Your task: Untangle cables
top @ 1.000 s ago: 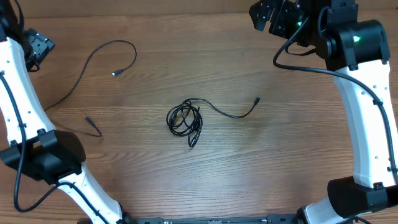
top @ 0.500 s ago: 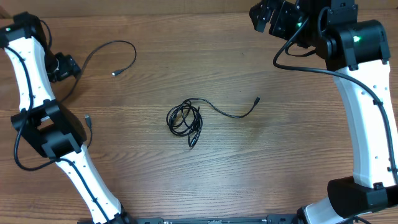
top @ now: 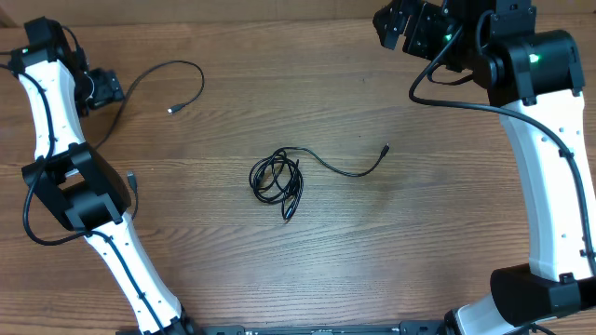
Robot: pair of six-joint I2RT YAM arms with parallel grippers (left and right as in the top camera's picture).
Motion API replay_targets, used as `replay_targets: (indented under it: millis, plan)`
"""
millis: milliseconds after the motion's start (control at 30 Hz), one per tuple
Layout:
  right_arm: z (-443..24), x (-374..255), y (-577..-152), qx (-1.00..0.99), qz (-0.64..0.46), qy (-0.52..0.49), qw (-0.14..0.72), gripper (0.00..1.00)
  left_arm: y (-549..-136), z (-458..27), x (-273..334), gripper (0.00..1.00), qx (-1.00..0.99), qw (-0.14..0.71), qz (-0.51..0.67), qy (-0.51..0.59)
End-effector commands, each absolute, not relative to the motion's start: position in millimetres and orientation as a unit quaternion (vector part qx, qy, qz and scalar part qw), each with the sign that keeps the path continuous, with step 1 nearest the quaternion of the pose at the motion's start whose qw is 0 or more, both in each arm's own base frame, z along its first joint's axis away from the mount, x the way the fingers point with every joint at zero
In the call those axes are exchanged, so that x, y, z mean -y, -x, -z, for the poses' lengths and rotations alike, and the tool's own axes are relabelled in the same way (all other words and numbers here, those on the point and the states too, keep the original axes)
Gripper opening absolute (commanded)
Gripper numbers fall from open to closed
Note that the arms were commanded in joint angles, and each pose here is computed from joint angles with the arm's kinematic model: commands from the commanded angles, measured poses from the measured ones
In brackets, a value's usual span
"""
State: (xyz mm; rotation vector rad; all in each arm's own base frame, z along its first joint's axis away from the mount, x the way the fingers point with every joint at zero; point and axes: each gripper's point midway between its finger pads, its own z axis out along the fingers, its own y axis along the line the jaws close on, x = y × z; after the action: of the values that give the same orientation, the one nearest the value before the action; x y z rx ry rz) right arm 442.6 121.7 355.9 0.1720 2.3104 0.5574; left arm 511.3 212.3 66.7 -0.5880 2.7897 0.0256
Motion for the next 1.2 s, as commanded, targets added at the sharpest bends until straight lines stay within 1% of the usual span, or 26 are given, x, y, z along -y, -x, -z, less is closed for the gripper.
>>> replay_targets:
  millis: [0,67,267,300,333,433,533,567,633,667,700,733,800,933,1000,1067,1167]
  plan:
    - [-350,-125,-447,-0.902,-0.218,-0.062,0.366,1.0,-522,-53,-191,0.86,-0.978,0.154,0.049,0.133]
    - [-343,-127,-452,-0.905,-0.217,-0.062,0.359,1.0,-523,-45,-187,0.88,-0.978,0.15,0.062,0.13]
    - [-323,-136,-459,-0.913,-0.233,-0.055,0.331,1.0,-518,-10,-184,0.86,-0.984,0.122,0.069,0.108]
    - [-323,-136,-459,-0.913,-0.232,-0.055,0.331,1.0,-518,-7,-185,0.85,-0.985,0.121,0.069,0.103]
    - [-323,-136,-460,-0.913,-0.231,-0.052,0.333,1.0,-518,-1,-186,0.8,-0.986,0.117,0.064,0.099]
    - [-324,-136,-461,-0.912,-0.228,-0.043,0.338,1.0,-514,6,-198,0.71,-0.988,0.108,0.03,0.102]
    - [-324,-136,-461,-0.912,-0.228,-0.043,0.339,1.0,-514,10,-203,0.7,-0.989,0.108,0.017,0.104]
    - [-324,-136,-462,-0.911,-0.228,-0.043,0.34,1.0,-514,10,-204,0.66,-0.988,0.109,0.017,0.104]
    - [-325,-136,-462,-0.91,-0.229,-0.043,0.342,1.0,-515,10,-205,0.4,-0.988,0.111,0.015,0.105]
    - [-326,-136,-463,-0.91,-0.229,-0.042,0.343,1.0,-516,9,-206,0.25,-0.988,0.112,0.014,0.105]
    - [-326,-136,-463,-0.91,-0.229,-0.042,0.343,1.0,-516,9,-207,0.13,-0.988,0.114,0.014,0.108]
    - [-326,-136,-463,-0.91,-0.229,-0.042,0.344,1.0,-517,8,-207,0.06,-0.987,0.115,0.014,0.111]
    - [-326,-136,-463,-0.91,-0.229,-0.042,0.343,1.0,-518,3,-209,0.04,-0.986,0.119,0.012,0.119]
    - [-325,-136,-462,-0.911,-0.229,-0.043,0.341,1.0,-524,-26,-218,0.04,-0.979,0.142,-0.018,0.143]
    - [-324,-136,-461,-0.912,-0.228,-0.044,0.338,1.0,-532,-56,-224,0.04,-0.971,0.172,-0.037,0.16]
    - [-322,-136,-460,-0.914,-0.227,-0.044,0.334,1.0,-542,-100,-230,0.04,-0.955,0.22,-0.051,0.192]
    - [-320,-136,-458,-0.916,-0.226,-0.045,0.329,1.0,-557,-185,-234,0.04,-0.916,0.319,-0.047,0.238]
